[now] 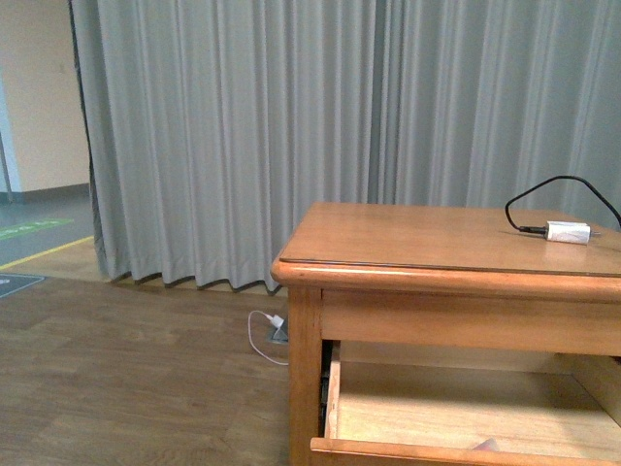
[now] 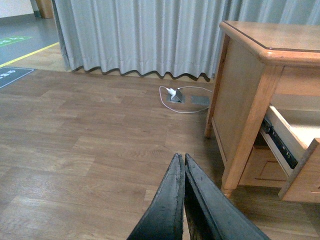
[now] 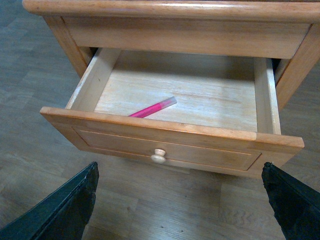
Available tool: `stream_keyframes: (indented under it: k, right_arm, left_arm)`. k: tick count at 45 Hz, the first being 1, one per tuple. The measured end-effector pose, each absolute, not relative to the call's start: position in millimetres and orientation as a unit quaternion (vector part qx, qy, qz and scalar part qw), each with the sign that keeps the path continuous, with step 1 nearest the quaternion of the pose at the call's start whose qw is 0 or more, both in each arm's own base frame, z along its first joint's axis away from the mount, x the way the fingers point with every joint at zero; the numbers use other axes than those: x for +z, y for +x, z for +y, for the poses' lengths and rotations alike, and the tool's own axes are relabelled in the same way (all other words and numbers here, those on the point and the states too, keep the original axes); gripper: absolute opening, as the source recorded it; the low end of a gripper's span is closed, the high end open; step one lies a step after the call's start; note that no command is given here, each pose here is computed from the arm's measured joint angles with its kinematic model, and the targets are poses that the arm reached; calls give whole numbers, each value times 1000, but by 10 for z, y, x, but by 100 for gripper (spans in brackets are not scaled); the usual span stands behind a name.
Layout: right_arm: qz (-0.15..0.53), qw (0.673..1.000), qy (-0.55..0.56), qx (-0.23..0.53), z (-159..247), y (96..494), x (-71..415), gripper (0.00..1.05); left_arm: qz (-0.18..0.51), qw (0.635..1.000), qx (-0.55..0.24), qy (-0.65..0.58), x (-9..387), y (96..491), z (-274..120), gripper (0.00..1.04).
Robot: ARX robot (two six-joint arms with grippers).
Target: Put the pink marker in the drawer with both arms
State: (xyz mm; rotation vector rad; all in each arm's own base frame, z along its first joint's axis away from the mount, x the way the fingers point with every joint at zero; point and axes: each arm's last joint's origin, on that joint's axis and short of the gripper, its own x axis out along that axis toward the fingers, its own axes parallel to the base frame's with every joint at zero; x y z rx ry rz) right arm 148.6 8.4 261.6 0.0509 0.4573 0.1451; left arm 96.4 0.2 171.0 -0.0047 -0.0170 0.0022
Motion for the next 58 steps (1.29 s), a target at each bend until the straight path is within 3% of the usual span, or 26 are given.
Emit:
stream_keyframes:
  k: [7,14,24,32,43,58]
  right_arm:
    - [226,971,26,69,83,1487,2616,96]
    - [148,988,31,-36,114,1495,2627,96]
    - [275,961,19,-22,114,1548,2363,96]
    - [314,949,7,8,143,1740,2202,96]
    - [341,940,-6,-5,42,2145,1851,96]
    - [328,944,9,34,27,2355,1590,96]
  left_arm:
    - [-8,1000,1,-2,1710,964,2,7]
    - [-8,1000,1,-2,1710,964,2,32]
    - [-8,1000,1,-2,1710,964,2,68]
    - [-8,1000,1,-2,1709,964,2,100]
    - [-9,1000,1,-2,1711,964,2,99]
    - [-9,1000,1,-2,1711,964,2,99]
